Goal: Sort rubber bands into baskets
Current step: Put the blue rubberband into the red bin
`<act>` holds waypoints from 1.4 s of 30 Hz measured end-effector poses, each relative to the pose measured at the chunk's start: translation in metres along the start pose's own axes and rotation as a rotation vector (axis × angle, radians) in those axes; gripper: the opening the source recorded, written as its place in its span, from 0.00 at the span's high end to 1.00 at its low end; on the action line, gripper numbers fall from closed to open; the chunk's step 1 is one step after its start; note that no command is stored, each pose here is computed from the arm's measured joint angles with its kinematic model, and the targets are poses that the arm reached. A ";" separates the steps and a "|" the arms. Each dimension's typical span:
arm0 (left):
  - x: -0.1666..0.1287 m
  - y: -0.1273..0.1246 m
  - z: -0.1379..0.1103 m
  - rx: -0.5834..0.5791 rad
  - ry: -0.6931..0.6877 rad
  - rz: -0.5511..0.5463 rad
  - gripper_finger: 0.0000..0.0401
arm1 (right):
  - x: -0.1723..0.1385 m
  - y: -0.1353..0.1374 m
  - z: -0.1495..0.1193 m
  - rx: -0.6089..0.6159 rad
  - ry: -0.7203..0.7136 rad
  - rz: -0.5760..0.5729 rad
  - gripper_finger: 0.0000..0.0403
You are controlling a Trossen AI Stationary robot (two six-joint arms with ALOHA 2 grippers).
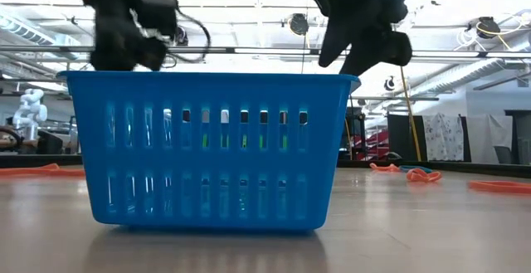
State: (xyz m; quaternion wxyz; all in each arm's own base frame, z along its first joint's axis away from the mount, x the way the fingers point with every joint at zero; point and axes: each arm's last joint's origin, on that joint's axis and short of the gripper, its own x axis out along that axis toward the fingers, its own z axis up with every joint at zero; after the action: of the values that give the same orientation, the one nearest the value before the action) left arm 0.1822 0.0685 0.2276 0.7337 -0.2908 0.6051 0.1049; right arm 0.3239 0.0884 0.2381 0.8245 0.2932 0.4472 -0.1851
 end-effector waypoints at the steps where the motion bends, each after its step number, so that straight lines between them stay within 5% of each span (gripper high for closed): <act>1: -0.004 -0.008 -0.007 -0.007 0.002 -0.008 1.00 | 0.000 0.000 0.002 -0.009 -0.009 0.008 0.51; 13: -0.012 -0.084 -0.084 -0.045 0.108 -0.080 1.00 | 0.003 -0.005 0.030 -0.103 -0.142 0.061 0.51; 19: 0.007 -0.113 -0.111 -0.081 0.160 -0.093 1.00 | 0.006 -0.022 0.062 -0.016 -0.239 0.080 0.51; 26: 0.035 -0.149 -0.142 -0.113 0.133 -0.161 1.00 | 0.008 -0.088 0.117 0.137 -0.325 -0.027 0.51; 36: 0.073 -0.165 -0.173 -0.195 0.179 0.008 1.00 | 0.036 -0.195 0.169 0.222 -0.275 -0.032 0.51; 42: 0.088 -0.172 -0.177 -0.209 0.191 0.016 1.00 | 0.070 -0.221 0.207 0.204 -0.142 -0.084 0.51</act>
State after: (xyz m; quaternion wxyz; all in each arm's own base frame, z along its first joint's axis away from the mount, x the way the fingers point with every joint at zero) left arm 0.1448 -0.1862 0.1779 0.6375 -0.3697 0.6603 0.1449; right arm 0.3659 -0.2162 0.1972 0.8116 0.3428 0.3782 -0.2843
